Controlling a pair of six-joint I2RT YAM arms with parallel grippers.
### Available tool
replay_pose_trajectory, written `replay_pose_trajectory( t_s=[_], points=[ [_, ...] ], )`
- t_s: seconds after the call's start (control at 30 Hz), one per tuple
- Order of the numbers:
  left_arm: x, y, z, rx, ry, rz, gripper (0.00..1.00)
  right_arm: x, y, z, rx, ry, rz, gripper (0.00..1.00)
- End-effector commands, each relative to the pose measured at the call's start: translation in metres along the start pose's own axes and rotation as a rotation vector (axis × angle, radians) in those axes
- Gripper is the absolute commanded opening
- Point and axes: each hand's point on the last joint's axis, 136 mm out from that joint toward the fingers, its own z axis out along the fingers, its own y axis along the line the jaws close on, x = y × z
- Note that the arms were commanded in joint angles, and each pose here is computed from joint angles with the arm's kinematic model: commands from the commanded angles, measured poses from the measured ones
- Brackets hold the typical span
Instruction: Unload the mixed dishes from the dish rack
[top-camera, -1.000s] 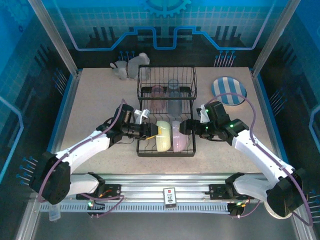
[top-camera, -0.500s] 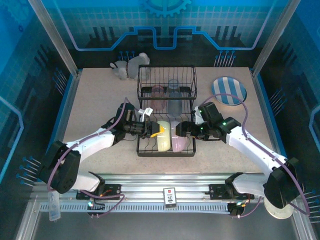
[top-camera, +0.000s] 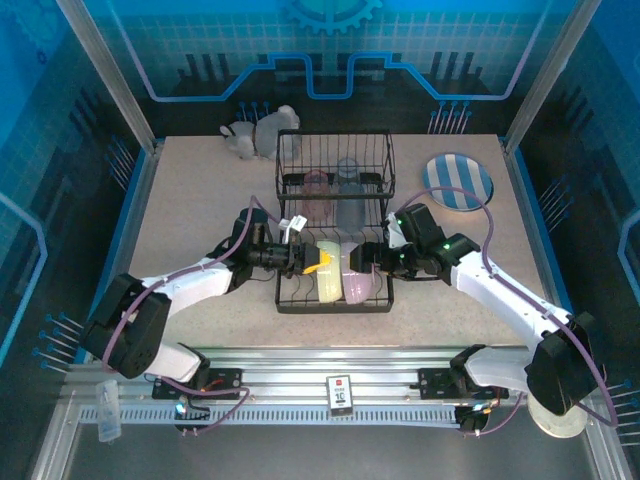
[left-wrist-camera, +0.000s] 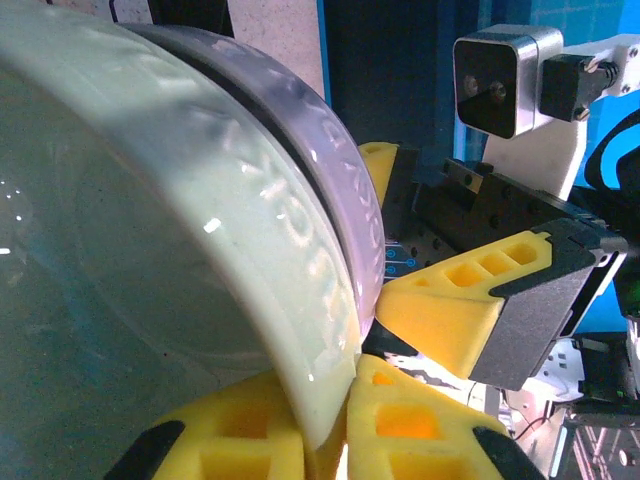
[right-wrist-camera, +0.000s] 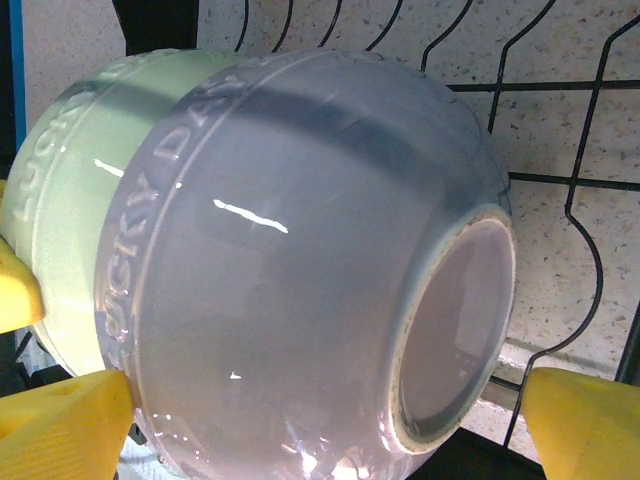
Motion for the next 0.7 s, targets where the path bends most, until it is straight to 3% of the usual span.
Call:
replay_pose_trajectory(
  t_s=[0.0,0.67],
  points=[
    [-0.001,0.001,0.004,0.011,0.005,-0.044,0.0,0.002,-0.028,0.002,0.107,0.008,0.04,1.0],
    [-0.012,-0.025,0.002,0.081,-0.022,-0.012,0.0,0.003,-0.056,-0.007,0.161,-0.003,0.117,0.99]
  ],
)
